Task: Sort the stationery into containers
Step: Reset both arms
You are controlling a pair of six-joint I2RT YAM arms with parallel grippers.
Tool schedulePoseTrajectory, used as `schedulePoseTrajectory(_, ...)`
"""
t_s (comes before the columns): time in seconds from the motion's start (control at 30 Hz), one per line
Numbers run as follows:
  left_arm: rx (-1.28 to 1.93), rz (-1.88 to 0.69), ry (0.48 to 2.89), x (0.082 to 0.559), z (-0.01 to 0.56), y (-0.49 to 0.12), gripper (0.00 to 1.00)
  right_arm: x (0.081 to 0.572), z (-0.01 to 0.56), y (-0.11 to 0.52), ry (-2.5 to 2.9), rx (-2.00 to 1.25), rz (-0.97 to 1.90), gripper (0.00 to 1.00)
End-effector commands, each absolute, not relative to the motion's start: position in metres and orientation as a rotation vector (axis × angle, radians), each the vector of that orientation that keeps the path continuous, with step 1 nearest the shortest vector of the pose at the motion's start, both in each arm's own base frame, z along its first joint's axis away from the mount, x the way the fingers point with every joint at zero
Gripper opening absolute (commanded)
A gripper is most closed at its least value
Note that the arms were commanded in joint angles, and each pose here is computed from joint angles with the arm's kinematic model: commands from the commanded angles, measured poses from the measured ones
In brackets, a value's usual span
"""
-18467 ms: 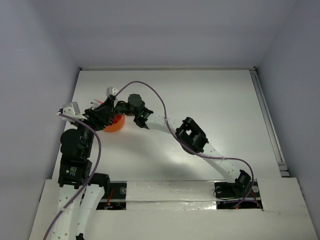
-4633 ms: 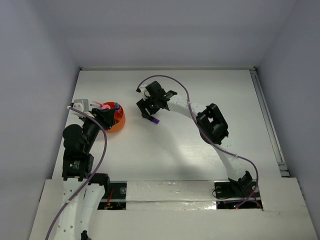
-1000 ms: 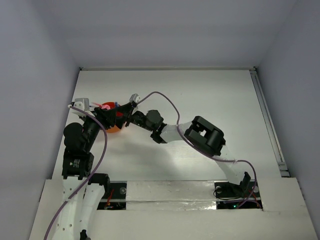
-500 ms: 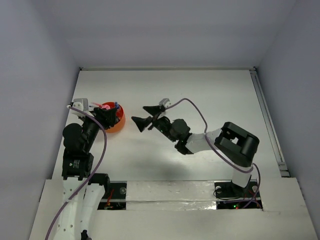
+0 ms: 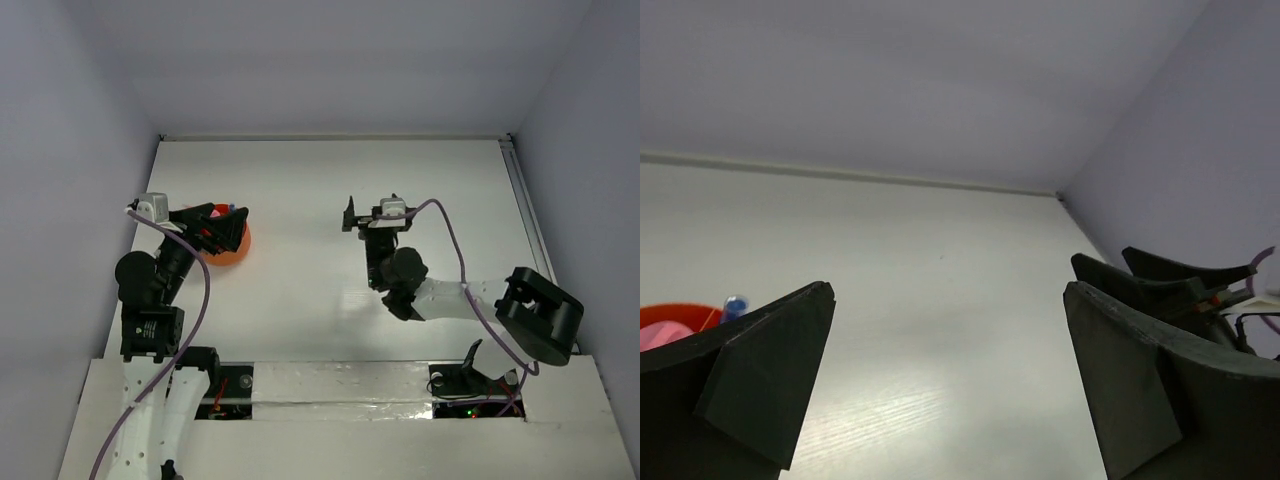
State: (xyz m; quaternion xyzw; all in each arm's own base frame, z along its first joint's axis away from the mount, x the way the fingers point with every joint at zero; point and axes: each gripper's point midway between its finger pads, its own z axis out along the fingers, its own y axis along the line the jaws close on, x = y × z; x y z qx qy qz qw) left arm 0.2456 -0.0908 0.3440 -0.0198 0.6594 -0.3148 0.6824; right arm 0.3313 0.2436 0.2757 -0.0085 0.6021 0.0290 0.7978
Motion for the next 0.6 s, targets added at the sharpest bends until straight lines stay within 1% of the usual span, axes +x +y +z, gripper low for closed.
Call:
schedulePoseTrajectory(0.0,0.019,-0.774,1.302,0.232,0.401,-0.099,0.99,0.309,0.330,0.185,1.100,0.292,0.129,1.00)
schedulePoseTrajectory(0.07,0.030,-0.787,1.290,0.232,0.402,-0.101,0.99,0.305,0.334,0.172,1.084,0.330,0.155,1.00)
schedulePoseTrajectory(0.13,0.027,-0.803,1.297,0.234,0.398,-0.102,0.99,0.305,0.325,0.159,1.080,0.346,0.166,1.00)
schedulePoseTrajectory(0.3,0.033,-0.822,1.288,0.235,0.397,-0.105,0.99,0.297,0.334,0.134,1.042,0.380,0.175,1.00)
schedulePoseTrajectory(0.57,0.041,-0.804,1.270,0.235,0.403,-0.103,0.99,0.300,0.336,0.149,1.065,0.303,0.200,1.00)
